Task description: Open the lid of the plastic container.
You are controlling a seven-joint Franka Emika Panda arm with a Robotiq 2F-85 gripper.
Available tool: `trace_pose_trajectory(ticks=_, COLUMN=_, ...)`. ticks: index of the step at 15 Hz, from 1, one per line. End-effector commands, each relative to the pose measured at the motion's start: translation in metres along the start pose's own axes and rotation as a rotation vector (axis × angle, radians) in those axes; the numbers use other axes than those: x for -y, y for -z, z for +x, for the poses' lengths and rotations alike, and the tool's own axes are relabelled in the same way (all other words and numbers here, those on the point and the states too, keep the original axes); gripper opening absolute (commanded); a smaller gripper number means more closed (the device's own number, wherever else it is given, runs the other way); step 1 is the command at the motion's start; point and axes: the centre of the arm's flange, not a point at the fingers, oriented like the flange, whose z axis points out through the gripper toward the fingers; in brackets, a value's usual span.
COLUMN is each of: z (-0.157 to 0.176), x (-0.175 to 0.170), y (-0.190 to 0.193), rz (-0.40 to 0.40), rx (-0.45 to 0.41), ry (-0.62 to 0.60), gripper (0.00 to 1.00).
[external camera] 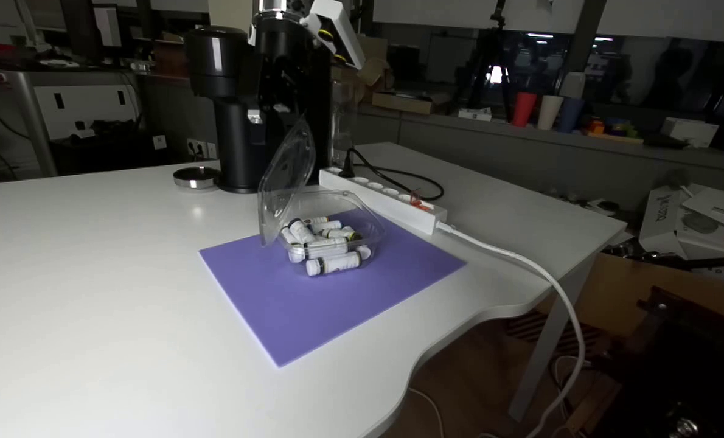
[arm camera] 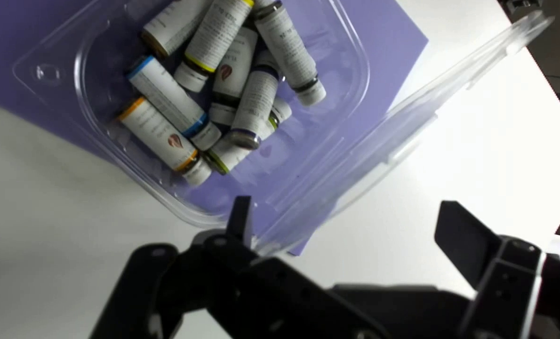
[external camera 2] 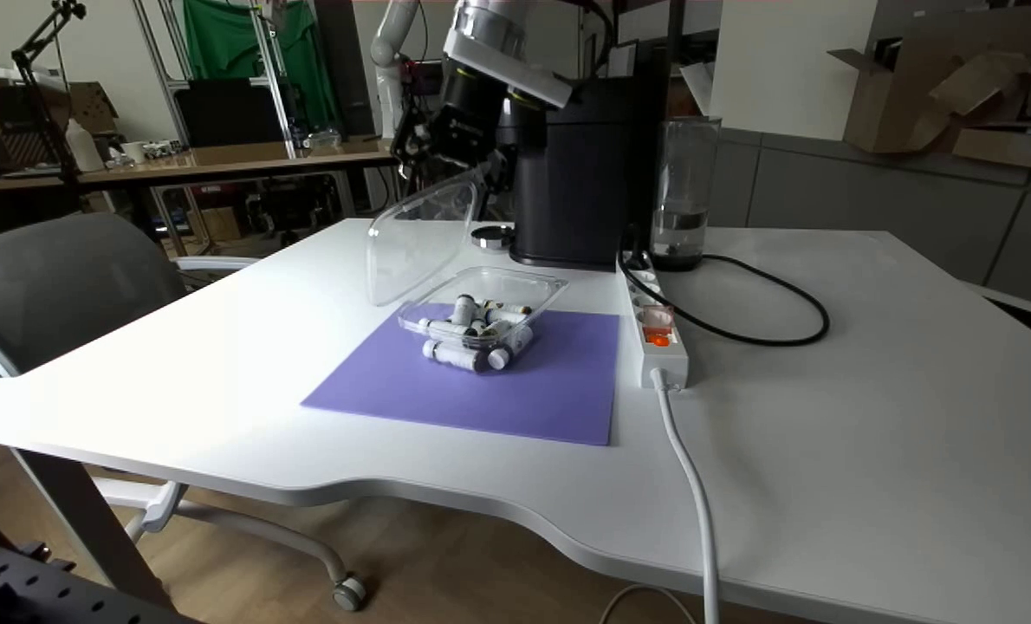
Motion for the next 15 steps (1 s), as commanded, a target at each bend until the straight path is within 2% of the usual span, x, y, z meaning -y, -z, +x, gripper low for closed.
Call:
trace_pose_trajectory(ticks=1, z=0.011, x=0.032, y=0.005, rz=-0.018, rx=0.005, ry=0.059, gripper=1.00)
trace_pose_trajectory(ticks=6, z=0.043, x=0.077, y=-0.001, rz=-0.084, rx=0.020, ry=0.177, gripper=1.00)
trace_pose_trajectory(ticks=12, z=0.077, x=0.130, y=-0.007, rz=-0.244, rx=0.052, ry=0.328, gripper=1.00)
trace_pose_trajectory(ticks=15, z=0.086, x=0.144, y=-0.008, rz=-0.363, rx=0.036, ry=0.374, gripper=1.00)
